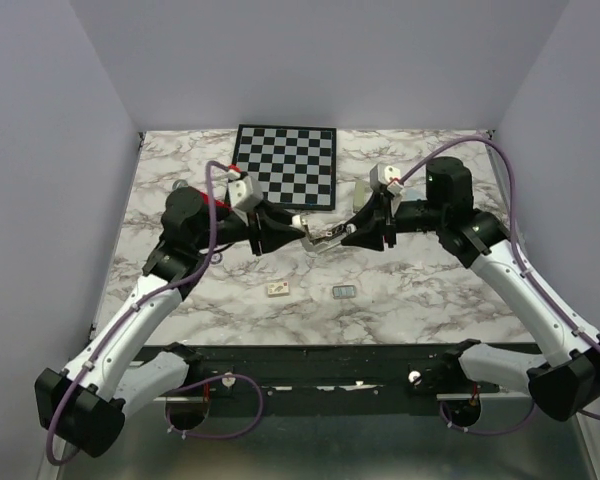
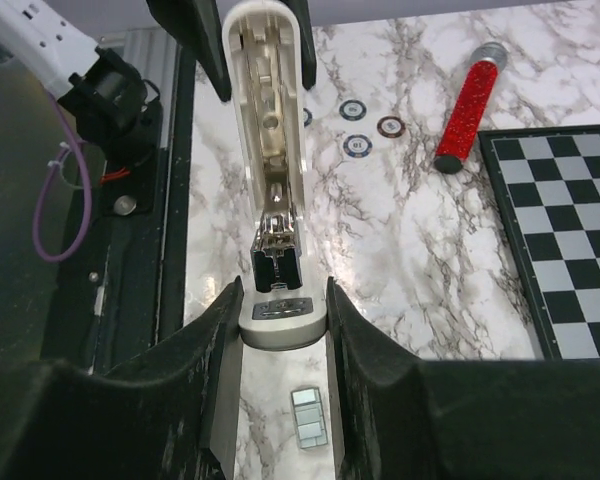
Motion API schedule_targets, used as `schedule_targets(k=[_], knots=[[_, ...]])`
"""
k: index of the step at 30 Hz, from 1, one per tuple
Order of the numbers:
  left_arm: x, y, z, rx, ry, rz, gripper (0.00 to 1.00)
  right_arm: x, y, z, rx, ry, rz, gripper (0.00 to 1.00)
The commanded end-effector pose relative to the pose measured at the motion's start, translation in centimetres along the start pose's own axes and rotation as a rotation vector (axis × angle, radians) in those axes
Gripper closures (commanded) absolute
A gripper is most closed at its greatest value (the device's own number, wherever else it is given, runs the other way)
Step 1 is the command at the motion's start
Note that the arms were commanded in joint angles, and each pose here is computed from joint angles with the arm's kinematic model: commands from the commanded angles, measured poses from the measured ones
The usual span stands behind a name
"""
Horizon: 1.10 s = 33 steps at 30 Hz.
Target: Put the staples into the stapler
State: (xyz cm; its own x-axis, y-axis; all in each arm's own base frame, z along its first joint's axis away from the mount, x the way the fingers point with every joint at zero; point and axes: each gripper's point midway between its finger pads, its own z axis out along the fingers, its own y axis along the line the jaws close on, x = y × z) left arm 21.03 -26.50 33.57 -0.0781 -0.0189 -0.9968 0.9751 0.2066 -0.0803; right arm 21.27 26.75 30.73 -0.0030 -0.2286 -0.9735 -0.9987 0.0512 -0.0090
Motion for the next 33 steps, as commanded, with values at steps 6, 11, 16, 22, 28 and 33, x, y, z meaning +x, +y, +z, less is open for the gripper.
schedule_targets(k=[6,11,16,22,28,33], knots=[[-4.5,6.3,-6.4,-0.406,-0.489,-0.248,1.00,-4.9,2.4,-2.4,0.115,-0.367,-0.063,0.99],[-2.3,6.7,-7.8,-0.475,-0.587,-0.410,1.00,-5.9,3.0,-3.2,0.140,-0.491,-0.087,0.99],[-0.6,6.2,-7.1,-0.475,-0.566,-0.486,1.00,-3.6,2.0,-2.1,0.143,-0.421,-0.061,1.00],[-0.5,5.7,-7.0,-0.481,-0.543,-0.484,0.93,-1.5,0.1,-1.6,0.211,-0.320,-0.043,0.99],[-0.2,6.0,-9.0,-0.614,-0.516,-0.427,0.36,0.2,-1.8,-2.0,0.320,-0.250,-0.047,0.99],[-1.8,4.0,-8.0,-0.530,-0.398,-0.308,0.14,1.1,-1.7,-1.6,0.303,-0.229,-0.029,0.99]])
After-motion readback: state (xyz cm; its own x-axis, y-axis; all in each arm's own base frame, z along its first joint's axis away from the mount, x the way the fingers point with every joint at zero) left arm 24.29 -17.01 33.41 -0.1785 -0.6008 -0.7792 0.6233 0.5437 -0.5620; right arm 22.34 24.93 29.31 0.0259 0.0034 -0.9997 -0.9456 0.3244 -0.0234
